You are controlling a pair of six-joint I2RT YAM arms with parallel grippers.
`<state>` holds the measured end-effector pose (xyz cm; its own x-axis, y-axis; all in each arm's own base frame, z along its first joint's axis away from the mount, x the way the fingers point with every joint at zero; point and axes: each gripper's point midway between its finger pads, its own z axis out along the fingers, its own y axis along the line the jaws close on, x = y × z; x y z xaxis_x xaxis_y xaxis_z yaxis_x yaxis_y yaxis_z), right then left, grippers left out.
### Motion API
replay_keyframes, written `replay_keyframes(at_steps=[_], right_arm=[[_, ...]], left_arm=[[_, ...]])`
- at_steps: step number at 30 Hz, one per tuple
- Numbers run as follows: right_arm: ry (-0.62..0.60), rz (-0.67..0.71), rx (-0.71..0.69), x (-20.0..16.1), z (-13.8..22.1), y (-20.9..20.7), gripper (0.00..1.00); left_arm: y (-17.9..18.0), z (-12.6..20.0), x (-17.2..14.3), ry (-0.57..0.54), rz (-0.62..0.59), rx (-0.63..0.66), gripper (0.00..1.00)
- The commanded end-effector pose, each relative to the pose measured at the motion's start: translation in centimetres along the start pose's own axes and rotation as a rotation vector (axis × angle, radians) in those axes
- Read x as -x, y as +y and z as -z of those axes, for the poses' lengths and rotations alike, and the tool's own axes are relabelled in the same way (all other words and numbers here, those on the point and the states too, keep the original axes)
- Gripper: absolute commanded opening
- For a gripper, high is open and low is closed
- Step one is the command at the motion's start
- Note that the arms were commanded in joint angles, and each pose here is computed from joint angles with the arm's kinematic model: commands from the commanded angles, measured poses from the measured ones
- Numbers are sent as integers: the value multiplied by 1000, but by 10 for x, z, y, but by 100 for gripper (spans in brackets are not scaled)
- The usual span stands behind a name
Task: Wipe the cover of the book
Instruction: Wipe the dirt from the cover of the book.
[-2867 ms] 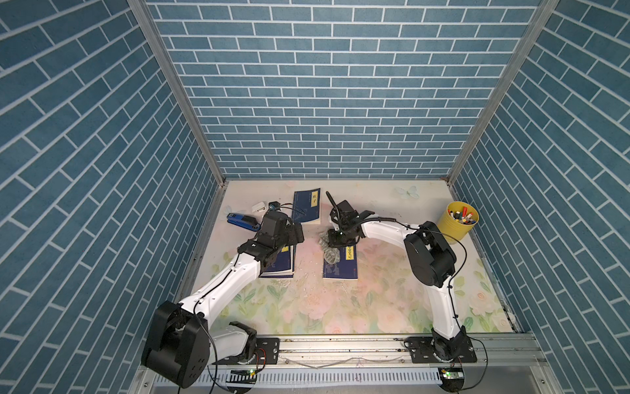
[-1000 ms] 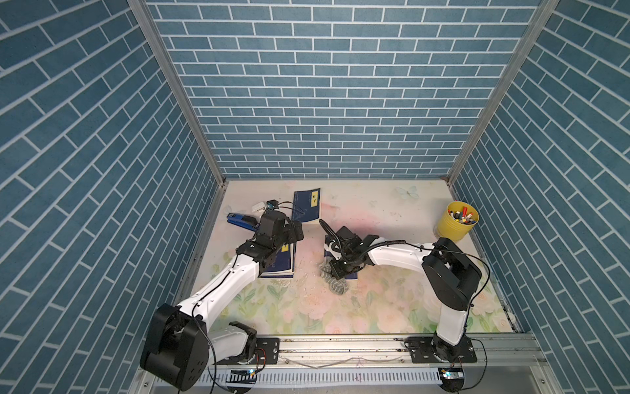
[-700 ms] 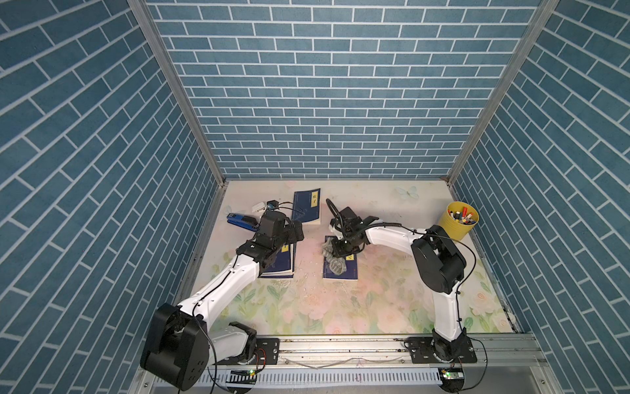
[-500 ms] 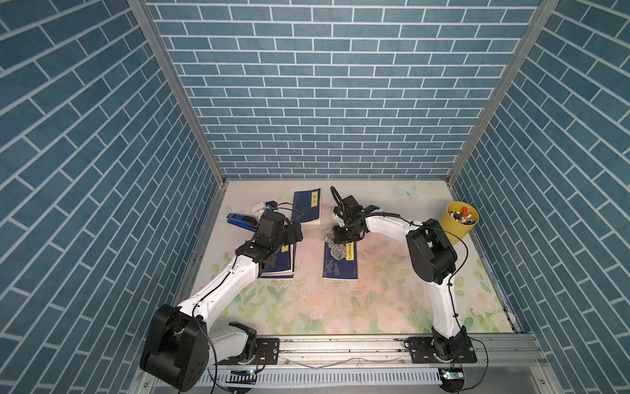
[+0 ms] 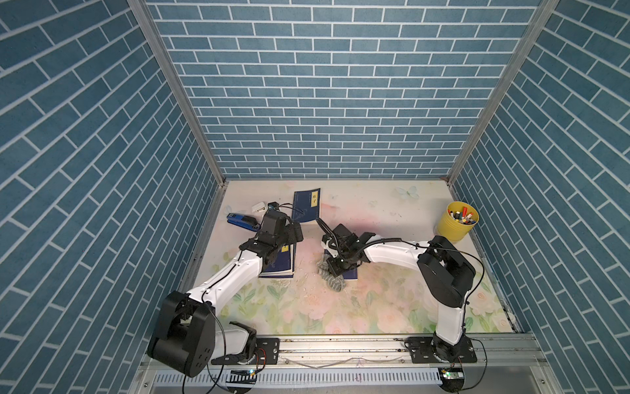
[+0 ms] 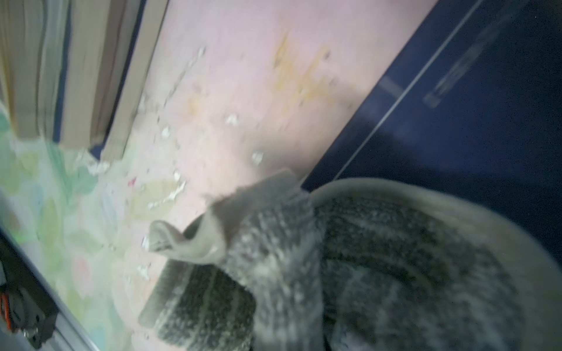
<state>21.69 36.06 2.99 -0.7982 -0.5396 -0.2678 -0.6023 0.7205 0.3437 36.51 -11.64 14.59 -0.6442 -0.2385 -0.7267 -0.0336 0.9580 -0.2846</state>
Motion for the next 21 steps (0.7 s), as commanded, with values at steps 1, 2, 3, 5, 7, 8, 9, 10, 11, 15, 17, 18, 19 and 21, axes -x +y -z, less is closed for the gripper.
replay_keyframes(at_steps=[1, 2, 3, 5, 7, 8, 9, 10, 11, 15, 17, 18, 19, 21], right_arm=[[137, -81, -111, -40, -14, -35, 6], [137, -82, -126, -34, -14, -40, 6], [133, -88, -137, -26, -14, -46, 6], [103, -124, -144, -4, -14, -62, 6], [81, -164, -126, 18, -15, -76, 5], [66, -174, -123, 30, -15, -84, 6], [56, -183, -126, 40, -15, -91, 6], [54, -180, -126, 50, -15, -94, 6], [52, -170, -129, 59, -14, -97, 5], [51, -147, -117, 68, -10, -91, 5], [80, -157, -121, 50, -11, -90, 6], [91, -164, -123, 40, -11, -90, 6], [99, -170, -125, 28, -9, -87, 5], [121, -184, -124, 1, -7, -81, 5]], left_arm=[[-5, 2, 17, -43, -4, -21, 93], [-7, 2, 16, -40, -4, -25, 92], [-7, 2, 16, -37, -4, -26, 92], [-8, 4, 17, -39, 0, -32, 92], [-7, 9, 18, -49, 4, -34, 92], [-6, 11, 17, -50, 6, -35, 92], [-6, 13, 16, -51, 4, -35, 92], [-5, 14, 15, -50, 5, -36, 93], [-5, 15, 13, -44, 2, -38, 92], [-3, 15, 7, -26, 2, -35, 93], [-2, 16, 7, -32, 5, -33, 93], [-1, 16, 6, -34, 5, -32, 93], [-1, 16, 6, -37, 5, -32, 93], [0, 14, 5, -35, 5, -25, 93]])
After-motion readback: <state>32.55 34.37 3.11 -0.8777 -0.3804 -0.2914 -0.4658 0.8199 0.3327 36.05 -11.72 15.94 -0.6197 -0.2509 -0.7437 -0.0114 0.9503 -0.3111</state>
